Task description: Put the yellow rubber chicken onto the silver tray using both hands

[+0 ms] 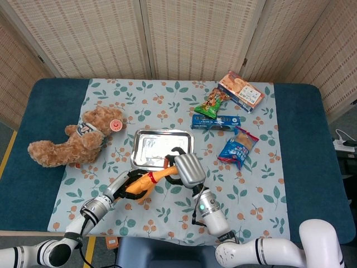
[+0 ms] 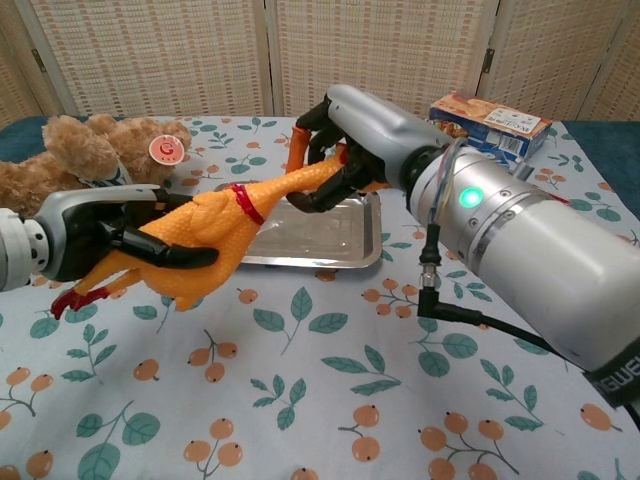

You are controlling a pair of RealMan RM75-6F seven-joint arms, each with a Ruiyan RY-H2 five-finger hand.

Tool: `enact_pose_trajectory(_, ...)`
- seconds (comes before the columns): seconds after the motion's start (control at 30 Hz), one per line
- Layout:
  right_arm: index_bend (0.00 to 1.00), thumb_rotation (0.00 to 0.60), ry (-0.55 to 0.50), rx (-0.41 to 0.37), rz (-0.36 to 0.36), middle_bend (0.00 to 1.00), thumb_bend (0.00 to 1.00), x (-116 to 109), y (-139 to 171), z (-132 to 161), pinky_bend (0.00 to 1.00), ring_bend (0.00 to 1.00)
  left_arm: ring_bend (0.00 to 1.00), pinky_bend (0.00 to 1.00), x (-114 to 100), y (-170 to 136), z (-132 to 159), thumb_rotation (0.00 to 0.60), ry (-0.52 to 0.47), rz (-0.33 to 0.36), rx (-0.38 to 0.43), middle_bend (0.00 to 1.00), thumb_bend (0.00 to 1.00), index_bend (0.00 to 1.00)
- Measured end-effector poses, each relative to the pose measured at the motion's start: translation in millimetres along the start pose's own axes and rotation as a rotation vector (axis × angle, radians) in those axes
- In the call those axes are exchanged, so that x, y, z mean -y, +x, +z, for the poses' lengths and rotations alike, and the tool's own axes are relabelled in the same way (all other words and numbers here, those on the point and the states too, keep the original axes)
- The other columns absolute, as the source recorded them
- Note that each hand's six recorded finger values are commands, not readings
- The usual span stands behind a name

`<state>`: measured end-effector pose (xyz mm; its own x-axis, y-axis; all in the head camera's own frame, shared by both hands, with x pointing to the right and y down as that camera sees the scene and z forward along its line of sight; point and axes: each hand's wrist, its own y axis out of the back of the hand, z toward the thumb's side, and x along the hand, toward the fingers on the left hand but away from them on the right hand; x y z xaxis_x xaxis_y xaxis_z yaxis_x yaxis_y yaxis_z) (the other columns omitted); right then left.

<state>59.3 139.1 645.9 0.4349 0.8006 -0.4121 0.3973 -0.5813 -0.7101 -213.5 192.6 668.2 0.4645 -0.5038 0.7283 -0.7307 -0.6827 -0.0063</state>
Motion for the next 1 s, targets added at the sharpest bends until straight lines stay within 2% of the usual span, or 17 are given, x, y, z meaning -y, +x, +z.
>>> enact_pose_trajectory(0.2,0.86,0.6,-0.006,-0.004,-0.001,0.62,0.3,0,0,1,0.66,0.68,0.75,1.0,1,-1,1,0.6,-0.003,0.005,0.004,0.81,1.0,0.75)
enact_pose_trajectory(0.27,0.86,0.6,-0.005,-0.005,-0.003,0.62,0.3,-1,0,1,0.66,0.68,0.7,0.95,1,-1,2,0.6,-0.008,0.009,0.007,0.76,1.0,0.73)
enact_pose_trajectory(0.3,0.86,0.6,-0.006,-0.005,-0.004,0.62,0.3,-2,0,2,0.66,0.68,0.64,0.86,1,-1,2,0.6,-0.008,0.005,0.007,0.68,1.0,0.69)
enact_pose_trajectory(0.37,0.86,0.6,-0.006,-0.004,-0.007,0.62,0.3,-3,1,2,0.66,0.68,0.43,0.56,4,-2,1,0.6,-0.007,-0.017,0.001,0.48,1.0,0.49)
enact_pose_trajectory(0.4,0.86,0.6,-0.007,-0.004,-0.008,0.62,0.3,-3,1,2,0.66,0.68,0.34,0.46,6,-2,1,0.6,-0.007,-0.032,-0.003,0.39,0.99,0.4)
enact_pose_trajectory(0.43,0.86,0.6,-0.007,-0.005,-0.008,0.62,0.3,-4,1,2,0.66,0.68,0.21,0.32,8,-3,1,0.6,-0.008,-0.05,-0.009,0.26,0.93,0.27)
enact_pose_trajectory(0.47,0.86,0.6,-0.007,-0.005,-0.008,0.62,0.3,-4,1,2,0.66,0.68,0.09,0.22,11,-4,0,0.6,-0.009,-0.078,-0.018,0.14,0.8,0.16)
enact_pose_trajectory(0.5,0.86,0.6,-0.007,-0.007,-0.009,0.62,0.3,-4,1,3,0.66,0.68,0.03,0.16,13,-4,-1,0.6,-0.007,-0.1,-0.025,0.05,0.64,0.06)
enact_pose_trajectory(0.53,0.86,0.6,-0.007,-0.008,-0.01,0.62,0.3,-5,1,3,0.66,0.68,0.01,0.13,15,-5,-2,0.6,-0.001,-0.122,-0.03,0.02,0.57,0.03)
enact_pose_trajectory(0.6,0.86,0.6,-0.004,-0.009,-0.012,0.62,0.3,-5,1,3,0.66,0.68,0.0,0.08,18,-7,-2,0.6,0.021,-0.162,-0.032,0.0,0.43,0.0)
enact_pose_trajectory(0.7,0.86,0.6,0.001,-0.007,-0.011,0.62,0.3,-5,1,3,0.66,0.68,0.0,0.06,16,-8,4,0.6,0.018,-0.175,-0.008,0.0,0.35,0.0)
enact_pose_trajectory(0.87,0.86,0.6,0.005,0.002,-0.006,0.62,0.3,-4,2,-1,0.66,0.68,0.0,0.04,11,-11,14,0.6,-0.049,-0.177,0.031,0.0,0.32,0.0)
enact_pose_trajectory(1.0,0.86,0.6,0.005,0.009,-0.012,0.62,0.3,-6,2,-5,0.66,0.68,0.0,0.02,7,-14,22,0.6,-0.066,-0.178,0.08,0.0,0.32,0.0)
